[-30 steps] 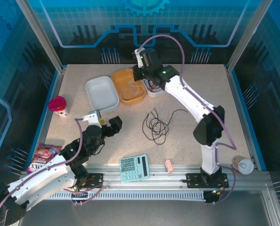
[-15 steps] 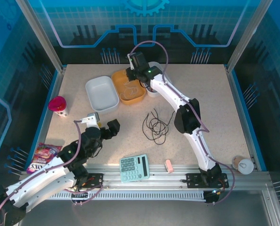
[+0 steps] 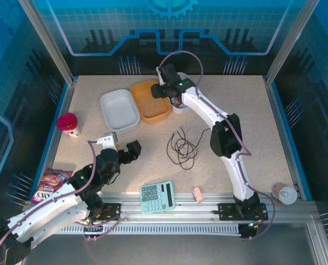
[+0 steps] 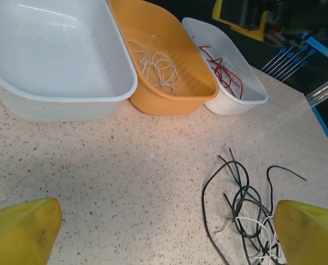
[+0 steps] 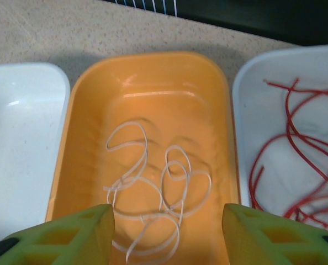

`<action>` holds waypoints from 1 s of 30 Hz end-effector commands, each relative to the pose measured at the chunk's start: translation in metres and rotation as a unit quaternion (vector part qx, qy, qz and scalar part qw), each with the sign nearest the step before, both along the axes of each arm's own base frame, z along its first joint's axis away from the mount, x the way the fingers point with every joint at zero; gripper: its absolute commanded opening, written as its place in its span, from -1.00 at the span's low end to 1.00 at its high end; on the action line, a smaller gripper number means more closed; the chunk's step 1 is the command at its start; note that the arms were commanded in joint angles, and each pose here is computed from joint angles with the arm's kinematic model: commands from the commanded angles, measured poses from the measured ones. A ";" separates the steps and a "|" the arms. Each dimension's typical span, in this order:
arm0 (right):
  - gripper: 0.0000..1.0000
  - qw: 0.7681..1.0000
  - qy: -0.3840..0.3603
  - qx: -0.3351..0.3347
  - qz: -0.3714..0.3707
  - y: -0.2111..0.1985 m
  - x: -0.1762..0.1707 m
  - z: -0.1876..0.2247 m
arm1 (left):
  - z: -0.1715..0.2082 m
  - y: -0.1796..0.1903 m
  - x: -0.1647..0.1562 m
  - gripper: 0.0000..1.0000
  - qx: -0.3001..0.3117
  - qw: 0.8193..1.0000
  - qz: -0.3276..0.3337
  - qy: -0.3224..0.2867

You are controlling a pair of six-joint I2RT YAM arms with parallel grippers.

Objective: Untangle the cables

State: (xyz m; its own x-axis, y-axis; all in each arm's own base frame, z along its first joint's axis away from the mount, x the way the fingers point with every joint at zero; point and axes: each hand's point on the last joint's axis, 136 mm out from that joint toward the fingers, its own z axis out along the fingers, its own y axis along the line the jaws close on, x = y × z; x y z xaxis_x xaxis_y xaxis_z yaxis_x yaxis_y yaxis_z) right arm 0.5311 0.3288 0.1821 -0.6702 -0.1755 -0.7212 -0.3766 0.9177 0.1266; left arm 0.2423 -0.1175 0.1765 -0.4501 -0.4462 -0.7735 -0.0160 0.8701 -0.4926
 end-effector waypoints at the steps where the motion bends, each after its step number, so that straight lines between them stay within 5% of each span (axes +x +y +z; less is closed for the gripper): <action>1: 0.14 0.999 -0.035 0.029 -0.017 -0.024 -0.017 0.058 | 0.002 -0.007 0.000 0.98 0.013 1.000 -0.024 0.007; 15: 0.14 0.991 0.067 0.027 -0.113 -0.130 -0.142 0.007 | -0.013 -0.056 0.012 0.98 0.029 0.991 -0.111 0.063; 24: 0.02 0.970 0.181 0.031 -0.160 -0.171 -0.233 -0.053 | -0.020 -0.084 0.029 0.98 0.021 0.988 -0.135 0.072; 30: -0.04 0.958 0.223 0.027 -0.177 -0.190 -0.264 -0.087 | -0.025 -0.100 0.035 0.98 0.017 0.984 -0.154 0.085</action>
